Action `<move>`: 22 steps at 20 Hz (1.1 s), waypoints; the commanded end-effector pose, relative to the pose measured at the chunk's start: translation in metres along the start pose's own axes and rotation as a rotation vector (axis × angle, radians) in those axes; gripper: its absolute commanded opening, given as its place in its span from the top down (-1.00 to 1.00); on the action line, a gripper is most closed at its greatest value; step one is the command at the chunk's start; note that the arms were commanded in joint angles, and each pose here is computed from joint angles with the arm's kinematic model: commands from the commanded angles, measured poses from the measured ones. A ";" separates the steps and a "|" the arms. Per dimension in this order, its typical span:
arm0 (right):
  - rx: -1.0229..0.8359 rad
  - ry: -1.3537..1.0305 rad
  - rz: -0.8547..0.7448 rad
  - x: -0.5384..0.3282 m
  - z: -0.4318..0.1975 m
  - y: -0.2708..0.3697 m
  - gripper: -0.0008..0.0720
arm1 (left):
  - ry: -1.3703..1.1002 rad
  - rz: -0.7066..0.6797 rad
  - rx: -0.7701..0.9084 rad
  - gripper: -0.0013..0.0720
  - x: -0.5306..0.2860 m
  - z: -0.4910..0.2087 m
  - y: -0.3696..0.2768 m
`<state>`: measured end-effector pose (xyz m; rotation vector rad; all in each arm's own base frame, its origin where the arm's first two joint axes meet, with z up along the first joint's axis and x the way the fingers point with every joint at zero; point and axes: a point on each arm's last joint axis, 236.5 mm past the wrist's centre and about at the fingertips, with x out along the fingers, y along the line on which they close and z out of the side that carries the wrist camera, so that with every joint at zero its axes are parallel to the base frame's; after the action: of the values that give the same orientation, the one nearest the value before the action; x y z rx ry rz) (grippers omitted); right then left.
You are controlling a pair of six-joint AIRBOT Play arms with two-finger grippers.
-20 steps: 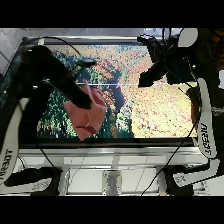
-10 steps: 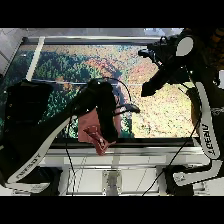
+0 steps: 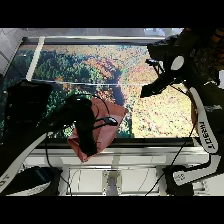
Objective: Fold the clothes and pants, and hang the long-sleeved shirts on hangers.
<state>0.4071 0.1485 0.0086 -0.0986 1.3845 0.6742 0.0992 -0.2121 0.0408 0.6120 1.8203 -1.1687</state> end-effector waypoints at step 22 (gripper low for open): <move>-1.312 0.071 0.224 0.116 -0.035 0.094 -0.48 | -0.207 0.134 -0.407 0.90 -0.055 -0.067 0.109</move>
<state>0.3459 0.2489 -0.0659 -1.0177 0.8221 1.6475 0.1817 -0.1040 0.0493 0.3564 1.7450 -0.7124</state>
